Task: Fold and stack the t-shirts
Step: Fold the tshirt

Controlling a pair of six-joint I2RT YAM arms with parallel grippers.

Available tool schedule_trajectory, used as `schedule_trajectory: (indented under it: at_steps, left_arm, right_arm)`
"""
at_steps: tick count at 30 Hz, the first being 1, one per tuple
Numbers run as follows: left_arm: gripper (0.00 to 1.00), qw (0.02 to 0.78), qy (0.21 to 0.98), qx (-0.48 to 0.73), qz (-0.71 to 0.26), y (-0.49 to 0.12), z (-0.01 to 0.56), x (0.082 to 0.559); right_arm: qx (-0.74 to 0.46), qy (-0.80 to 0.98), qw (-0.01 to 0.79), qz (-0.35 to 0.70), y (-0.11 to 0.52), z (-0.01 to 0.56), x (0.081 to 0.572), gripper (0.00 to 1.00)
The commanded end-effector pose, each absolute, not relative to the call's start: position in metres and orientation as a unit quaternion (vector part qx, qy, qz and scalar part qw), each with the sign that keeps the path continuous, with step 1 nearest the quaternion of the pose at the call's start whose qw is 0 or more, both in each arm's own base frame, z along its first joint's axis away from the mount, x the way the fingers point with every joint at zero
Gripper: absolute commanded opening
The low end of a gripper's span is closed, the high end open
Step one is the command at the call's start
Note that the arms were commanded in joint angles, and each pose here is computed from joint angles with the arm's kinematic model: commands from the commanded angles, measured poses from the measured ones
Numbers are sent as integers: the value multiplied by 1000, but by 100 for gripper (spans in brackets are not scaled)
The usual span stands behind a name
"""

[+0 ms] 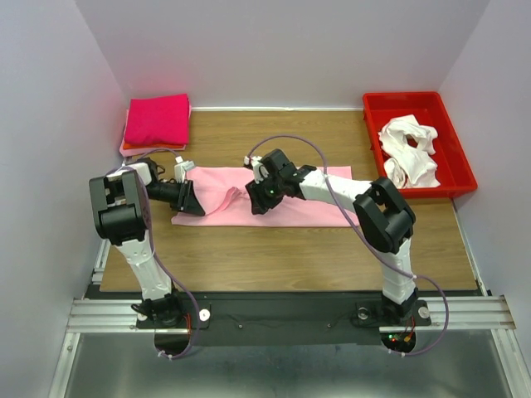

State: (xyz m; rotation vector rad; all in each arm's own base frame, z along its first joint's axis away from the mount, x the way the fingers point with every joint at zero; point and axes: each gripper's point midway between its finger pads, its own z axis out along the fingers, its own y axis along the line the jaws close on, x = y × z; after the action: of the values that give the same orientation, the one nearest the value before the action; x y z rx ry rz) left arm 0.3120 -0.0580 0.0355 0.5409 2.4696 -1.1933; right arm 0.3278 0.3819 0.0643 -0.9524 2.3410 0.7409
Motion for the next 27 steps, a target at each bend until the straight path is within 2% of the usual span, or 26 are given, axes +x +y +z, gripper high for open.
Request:
schedule_trajectory:
  at_steps: [1, 8, 10, 27]
  left_arm:
    - [39, 175, 863, 174, -442, -65, 46, 317]
    - [5, 199, 835, 184, -479, -74, 78, 325]
    - [0, 213, 823, 184, -493, -76, 93, 333]
    - [0, 285, 783, 139, -535, -74, 111, 424]
  right_arm:
    - [-330, 872, 200, 301, 382, 45, 313, 50]
    - [-323, 883, 170, 295, 374, 21, 302, 47]
    - [-323, 884, 169, 294, 372, 20, 302, 47]
    - [-325, 884, 155, 299, 368, 15, 294, 47]
